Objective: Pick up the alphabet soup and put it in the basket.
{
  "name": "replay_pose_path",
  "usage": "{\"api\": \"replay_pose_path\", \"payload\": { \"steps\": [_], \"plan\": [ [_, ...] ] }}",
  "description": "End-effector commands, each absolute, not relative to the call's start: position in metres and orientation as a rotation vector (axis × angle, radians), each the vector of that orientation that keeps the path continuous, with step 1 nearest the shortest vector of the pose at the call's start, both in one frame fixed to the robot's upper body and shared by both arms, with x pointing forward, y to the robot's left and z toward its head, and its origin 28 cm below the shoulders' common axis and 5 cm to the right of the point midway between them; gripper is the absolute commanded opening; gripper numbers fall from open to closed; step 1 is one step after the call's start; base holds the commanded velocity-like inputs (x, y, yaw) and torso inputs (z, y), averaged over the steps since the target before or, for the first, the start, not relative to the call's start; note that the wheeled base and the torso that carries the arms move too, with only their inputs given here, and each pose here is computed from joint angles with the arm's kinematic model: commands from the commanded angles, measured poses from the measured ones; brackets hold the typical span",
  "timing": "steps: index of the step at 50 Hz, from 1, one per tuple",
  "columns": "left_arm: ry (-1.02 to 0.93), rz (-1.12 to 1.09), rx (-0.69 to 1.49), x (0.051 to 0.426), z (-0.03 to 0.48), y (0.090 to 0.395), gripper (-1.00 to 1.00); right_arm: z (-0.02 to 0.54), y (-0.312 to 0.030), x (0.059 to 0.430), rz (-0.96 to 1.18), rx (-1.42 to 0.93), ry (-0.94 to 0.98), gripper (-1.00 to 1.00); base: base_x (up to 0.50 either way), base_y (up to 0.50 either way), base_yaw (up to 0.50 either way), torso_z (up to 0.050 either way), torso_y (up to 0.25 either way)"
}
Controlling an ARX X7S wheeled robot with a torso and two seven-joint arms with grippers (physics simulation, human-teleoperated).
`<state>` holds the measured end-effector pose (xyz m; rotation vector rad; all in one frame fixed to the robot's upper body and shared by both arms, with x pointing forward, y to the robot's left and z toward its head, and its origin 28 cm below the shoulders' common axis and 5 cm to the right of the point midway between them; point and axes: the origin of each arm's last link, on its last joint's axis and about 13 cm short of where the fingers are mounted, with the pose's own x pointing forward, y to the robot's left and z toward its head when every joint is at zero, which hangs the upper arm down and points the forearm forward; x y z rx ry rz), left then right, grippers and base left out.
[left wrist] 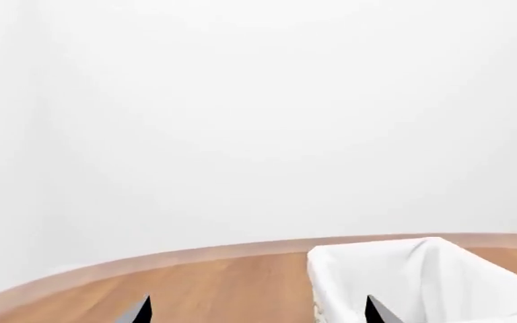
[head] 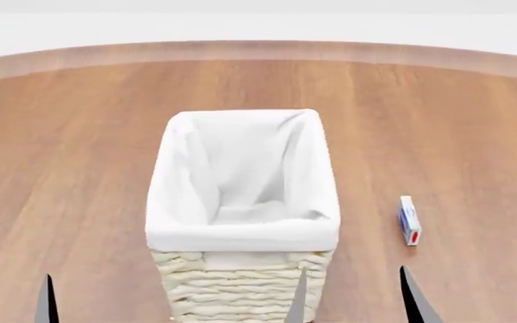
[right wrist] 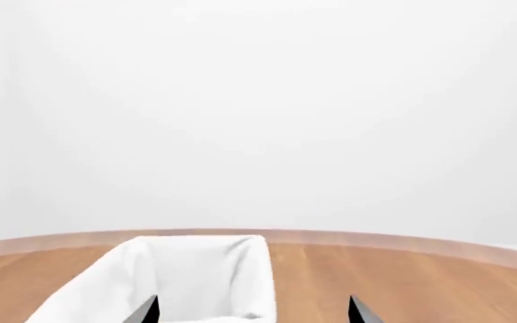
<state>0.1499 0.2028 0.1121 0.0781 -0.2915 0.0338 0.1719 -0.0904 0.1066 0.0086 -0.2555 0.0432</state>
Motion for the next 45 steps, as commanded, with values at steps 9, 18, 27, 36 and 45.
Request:
{"api": "replay_pose_path", "payload": {
  "steps": [9,18,27,36,45],
  "plan": [
    [-0.288,0.031,0.083,0.15,0.111,0.203,1.0,0.105,-0.091,0.172,0.038,-0.001,-0.247,1.0,0.0,0.5,0.0,0.0,0.0],
    [-0.282,0.03,0.085,0.151,0.11,0.202,1.0,0.104,-0.091,0.172,0.047,0.02,-0.246,1.0,0.0,0.29,0.0,0.0,0.0],
    [-0.275,0.033,0.087,0.154,0.108,0.203,1.0,0.119,-0.096,0.167,0.066,-0.058,-0.292,1.0,0.0,0.0,0.0,0.0,0.0],
    [-0.249,0.048,0.089,0.163,0.099,0.203,1.0,0.123,-0.14,0.154,0.036,-0.088,-0.256,1.0,0.0,0.0,0.0,0.0,0.0],
    [-0.235,0.051,0.093,0.166,0.093,0.203,1.0,0.1,-0.18,0.13,-0.008,-0.068,-0.192,1.0,0.0,0.0,0.0,0.0,0.0]
  ]
}}
